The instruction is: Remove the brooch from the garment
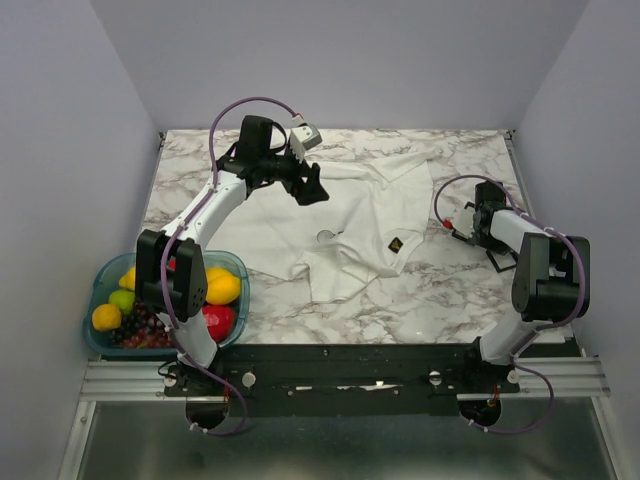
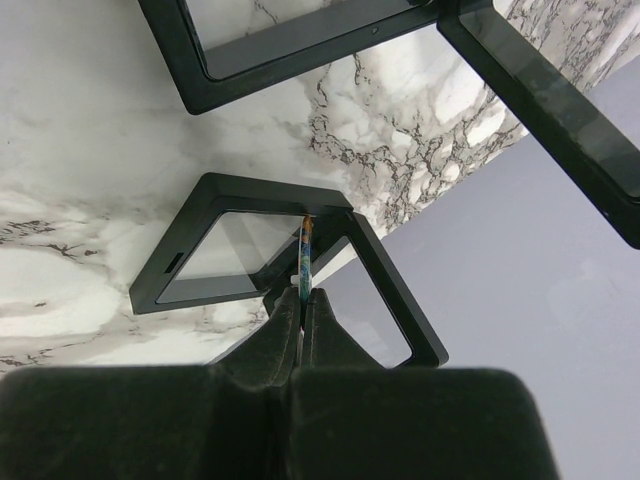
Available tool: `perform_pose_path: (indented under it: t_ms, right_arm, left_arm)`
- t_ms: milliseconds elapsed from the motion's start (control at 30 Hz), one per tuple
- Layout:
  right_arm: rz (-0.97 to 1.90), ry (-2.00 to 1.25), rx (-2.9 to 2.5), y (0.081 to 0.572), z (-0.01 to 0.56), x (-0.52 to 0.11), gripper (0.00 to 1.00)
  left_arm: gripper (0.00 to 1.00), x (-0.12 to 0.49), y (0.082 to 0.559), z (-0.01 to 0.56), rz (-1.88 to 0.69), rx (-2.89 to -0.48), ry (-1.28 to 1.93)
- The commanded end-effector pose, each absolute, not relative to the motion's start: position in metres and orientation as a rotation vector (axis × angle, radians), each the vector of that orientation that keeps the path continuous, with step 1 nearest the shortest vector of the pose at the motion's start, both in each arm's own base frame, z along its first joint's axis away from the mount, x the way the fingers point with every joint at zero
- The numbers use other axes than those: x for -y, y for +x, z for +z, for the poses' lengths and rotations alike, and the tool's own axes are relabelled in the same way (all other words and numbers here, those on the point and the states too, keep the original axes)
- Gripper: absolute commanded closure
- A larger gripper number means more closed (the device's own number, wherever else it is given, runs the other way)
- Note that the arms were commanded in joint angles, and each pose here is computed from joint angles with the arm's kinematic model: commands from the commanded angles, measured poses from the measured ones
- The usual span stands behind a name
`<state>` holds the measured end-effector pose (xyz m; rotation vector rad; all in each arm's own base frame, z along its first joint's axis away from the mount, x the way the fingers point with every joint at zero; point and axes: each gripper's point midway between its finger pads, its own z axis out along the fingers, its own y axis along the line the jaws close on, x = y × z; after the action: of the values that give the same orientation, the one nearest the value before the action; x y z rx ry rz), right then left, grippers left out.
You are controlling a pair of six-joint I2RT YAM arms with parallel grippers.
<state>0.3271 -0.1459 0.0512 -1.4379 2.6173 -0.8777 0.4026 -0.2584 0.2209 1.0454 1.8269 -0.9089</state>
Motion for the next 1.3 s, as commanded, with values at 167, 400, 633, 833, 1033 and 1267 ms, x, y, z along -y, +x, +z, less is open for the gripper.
perform_pose_path:
  t_ms: [167,400,633,833,1033,1267]
  right_arm:
    - [-0.896,-1.475,-2.642,0.314,0.058,0.151,1.0]
    - [-0.918,-1.441,-2.617,0.322,0.068,0.151,1.0]
    - [-0.901,-1.476,-2.644,0.312,0.067,0.151,1.0]
    - [-0.889,-1.487,-2.662,0.309,0.06,0.151,0.99]
    - [-0.913,-1.48,-2.653,0.319,0.06,0.154,0.99]
    - [-0.914,-1.521,-2.66,0.322,0.052,0.156,0.99]
  left_arm:
    - [0.01,0.265,0.403,0.236,-0.934,-1.776,1.059]
    - [0.01,0.265,0.404,0.237,-0.932,-1.772,1.059]
    - [0.01,0.267,0.406,0.237,-0.943,-1.771,1.051]
    - [0.01,0.267,0.406,0.235,-0.948,-1.779,1.048]
    - [0.01,0.267,0.405,0.236,-0.944,-1.778,1.048]
    - [0.01,0.266,0.405,0.234,-0.939,-1.782,1.047]
